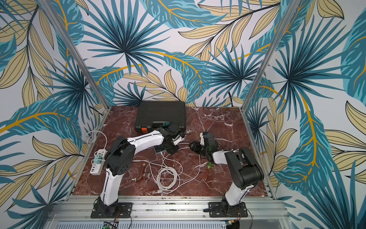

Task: Plug the charging cable into the phone
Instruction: Pick up the charging cable from the center of the board.

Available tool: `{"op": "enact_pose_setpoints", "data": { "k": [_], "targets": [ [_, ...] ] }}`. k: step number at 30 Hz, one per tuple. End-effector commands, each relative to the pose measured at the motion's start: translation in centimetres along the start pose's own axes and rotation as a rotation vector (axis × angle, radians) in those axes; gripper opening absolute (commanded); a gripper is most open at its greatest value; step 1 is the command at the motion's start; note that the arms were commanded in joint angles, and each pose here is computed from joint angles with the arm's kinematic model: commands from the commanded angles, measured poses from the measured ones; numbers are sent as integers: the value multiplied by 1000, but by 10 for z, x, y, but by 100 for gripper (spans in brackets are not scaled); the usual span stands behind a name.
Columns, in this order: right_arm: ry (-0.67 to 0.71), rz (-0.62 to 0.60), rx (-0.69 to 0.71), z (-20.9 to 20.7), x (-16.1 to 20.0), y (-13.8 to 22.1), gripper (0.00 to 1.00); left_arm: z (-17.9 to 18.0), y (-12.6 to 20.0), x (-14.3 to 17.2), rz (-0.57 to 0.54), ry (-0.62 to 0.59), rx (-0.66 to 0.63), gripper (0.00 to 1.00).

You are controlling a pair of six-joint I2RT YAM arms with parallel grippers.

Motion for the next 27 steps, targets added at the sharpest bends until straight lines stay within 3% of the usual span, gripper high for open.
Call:
{"op": "enact_pose_setpoints", "data": {
  "k": [1,14,27],
  "targets": [
    [0,31,41,-12,7,-5,52,-9,-28,12,41,-5,65,0],
    [6,29,97,-26,6,-20,55,-13,-29,14,36,-31,83,0],
    [-47,75,-65,-12,23,0,52,-13,-30,13,33,-27,87,0]
  ]
}}
Point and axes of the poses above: each gripper's point midway between its finger pads, its own y axis back along the fingers, its own z axis along the line the jaws close on, x = y × z, the point moved 7 cm from there along y, back along the fingers, and after that the axes turned 9 degrees about -y, right-handed, at the moved point
